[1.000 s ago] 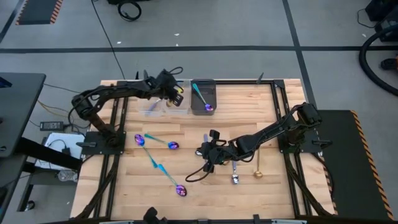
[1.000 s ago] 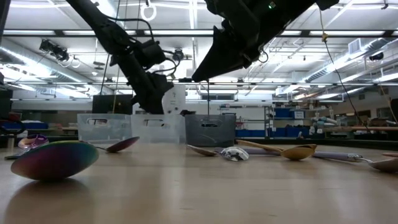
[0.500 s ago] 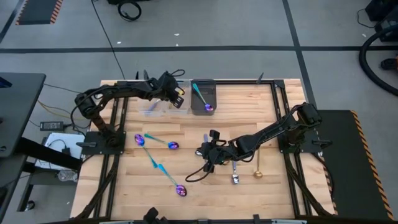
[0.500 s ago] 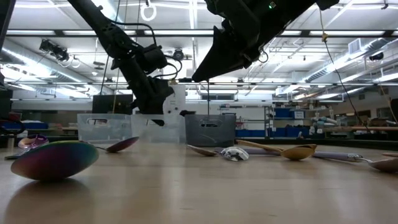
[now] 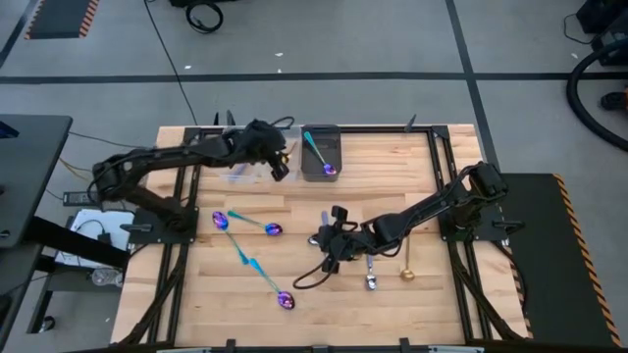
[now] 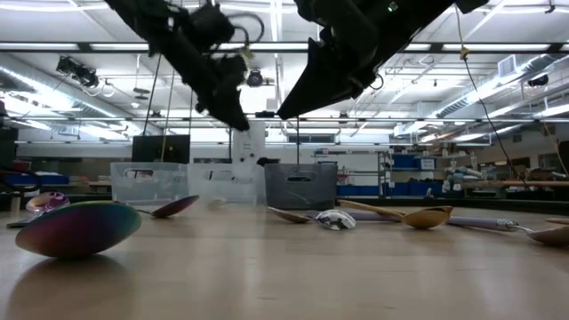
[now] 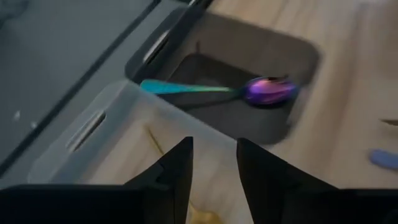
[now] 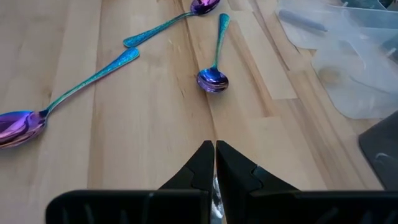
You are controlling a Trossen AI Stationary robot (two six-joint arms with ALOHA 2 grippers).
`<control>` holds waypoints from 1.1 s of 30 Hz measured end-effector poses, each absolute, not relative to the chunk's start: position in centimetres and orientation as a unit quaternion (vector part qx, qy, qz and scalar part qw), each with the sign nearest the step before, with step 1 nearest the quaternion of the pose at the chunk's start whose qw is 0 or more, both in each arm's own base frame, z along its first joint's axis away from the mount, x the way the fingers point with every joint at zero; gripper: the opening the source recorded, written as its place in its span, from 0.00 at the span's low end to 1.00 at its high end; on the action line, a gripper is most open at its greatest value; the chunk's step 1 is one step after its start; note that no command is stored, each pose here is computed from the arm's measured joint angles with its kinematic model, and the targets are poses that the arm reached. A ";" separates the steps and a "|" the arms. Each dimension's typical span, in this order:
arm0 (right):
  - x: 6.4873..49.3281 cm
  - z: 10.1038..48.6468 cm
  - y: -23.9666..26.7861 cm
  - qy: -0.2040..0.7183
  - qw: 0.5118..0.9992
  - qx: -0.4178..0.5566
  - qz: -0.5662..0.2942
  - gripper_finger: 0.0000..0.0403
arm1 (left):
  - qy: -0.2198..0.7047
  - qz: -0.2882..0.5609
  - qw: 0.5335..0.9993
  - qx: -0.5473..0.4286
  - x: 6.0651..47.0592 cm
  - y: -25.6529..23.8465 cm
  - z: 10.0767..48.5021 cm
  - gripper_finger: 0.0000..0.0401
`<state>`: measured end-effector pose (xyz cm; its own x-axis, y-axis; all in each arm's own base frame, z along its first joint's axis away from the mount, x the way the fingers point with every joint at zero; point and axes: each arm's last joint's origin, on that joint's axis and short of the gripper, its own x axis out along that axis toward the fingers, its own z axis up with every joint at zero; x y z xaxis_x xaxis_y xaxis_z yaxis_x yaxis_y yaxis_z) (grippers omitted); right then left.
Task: Sort silverware by color (type)
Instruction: Put the iridescent spoon into the black bin
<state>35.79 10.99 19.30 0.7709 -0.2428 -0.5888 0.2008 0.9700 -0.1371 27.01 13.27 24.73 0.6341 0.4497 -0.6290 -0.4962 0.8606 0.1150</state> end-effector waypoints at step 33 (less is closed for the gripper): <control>35.6 19.3 11.5 0.313 0.942 -0.038 -0.118 0.07 | 0.607 0.058 0.791 0.053 23.4 -2.7 18.2 0.33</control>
